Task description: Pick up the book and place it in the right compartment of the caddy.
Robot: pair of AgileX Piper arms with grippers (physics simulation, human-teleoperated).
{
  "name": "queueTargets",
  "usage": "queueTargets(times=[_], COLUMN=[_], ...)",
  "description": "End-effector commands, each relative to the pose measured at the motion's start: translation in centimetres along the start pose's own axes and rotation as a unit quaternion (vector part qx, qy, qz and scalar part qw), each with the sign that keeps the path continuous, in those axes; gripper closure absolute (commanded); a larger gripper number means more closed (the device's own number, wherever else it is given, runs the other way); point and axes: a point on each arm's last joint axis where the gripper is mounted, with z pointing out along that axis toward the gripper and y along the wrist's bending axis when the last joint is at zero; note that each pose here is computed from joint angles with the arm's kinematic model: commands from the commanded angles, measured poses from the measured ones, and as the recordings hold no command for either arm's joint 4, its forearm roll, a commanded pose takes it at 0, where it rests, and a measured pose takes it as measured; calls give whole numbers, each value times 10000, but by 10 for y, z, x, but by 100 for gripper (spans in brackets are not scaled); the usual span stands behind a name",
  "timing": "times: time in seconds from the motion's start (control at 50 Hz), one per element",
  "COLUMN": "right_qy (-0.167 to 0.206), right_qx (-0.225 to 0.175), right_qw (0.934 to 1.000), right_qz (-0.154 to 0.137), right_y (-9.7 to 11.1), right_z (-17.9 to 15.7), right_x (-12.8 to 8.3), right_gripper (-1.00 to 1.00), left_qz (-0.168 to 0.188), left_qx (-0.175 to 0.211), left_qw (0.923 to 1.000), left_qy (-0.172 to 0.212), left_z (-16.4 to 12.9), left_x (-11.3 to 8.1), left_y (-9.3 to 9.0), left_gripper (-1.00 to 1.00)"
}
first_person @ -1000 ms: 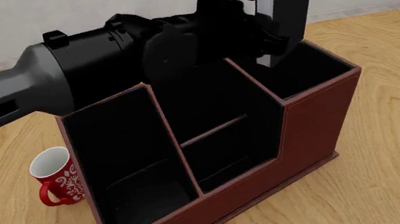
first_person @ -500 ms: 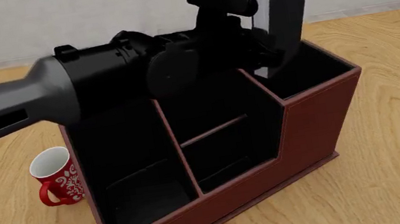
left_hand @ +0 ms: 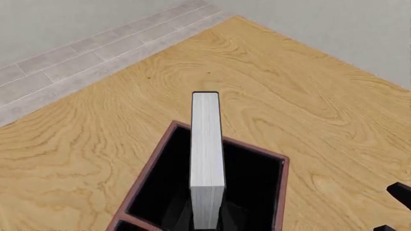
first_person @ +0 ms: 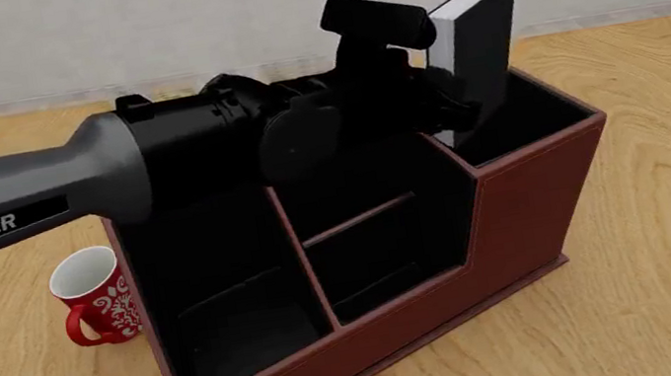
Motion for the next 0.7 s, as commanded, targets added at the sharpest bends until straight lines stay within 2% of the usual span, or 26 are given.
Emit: queueTargets(times=[0.02, 0.16, 0.18, 0.7], right_qy=[1, -2, -2, 1], right_qx=[-1, 1, 0, -1], right_qw=[10000, 10000, 10000, 10000], right_qz=[0, -1, 0, 0], right_y=[0, 0, 0, 0], right_z=[0, 0, 0, 0], right_x=[0, 0, 0, 0], right_gripper=[-100, -100, -100, -100], left_qz=[-540, -542, -538, -464], left_qx=[63, 42, 37, 63], left_qw=[9985, 9985, 9985, 9989], left_qy=[-107, -84, -72, -92], left_z=[-1, -1, 0, -6], left_x=[-4, -3, -4, -12], left_y=[-5, -3, -3, -6], left_gripper=[100, 100, -100, -100])
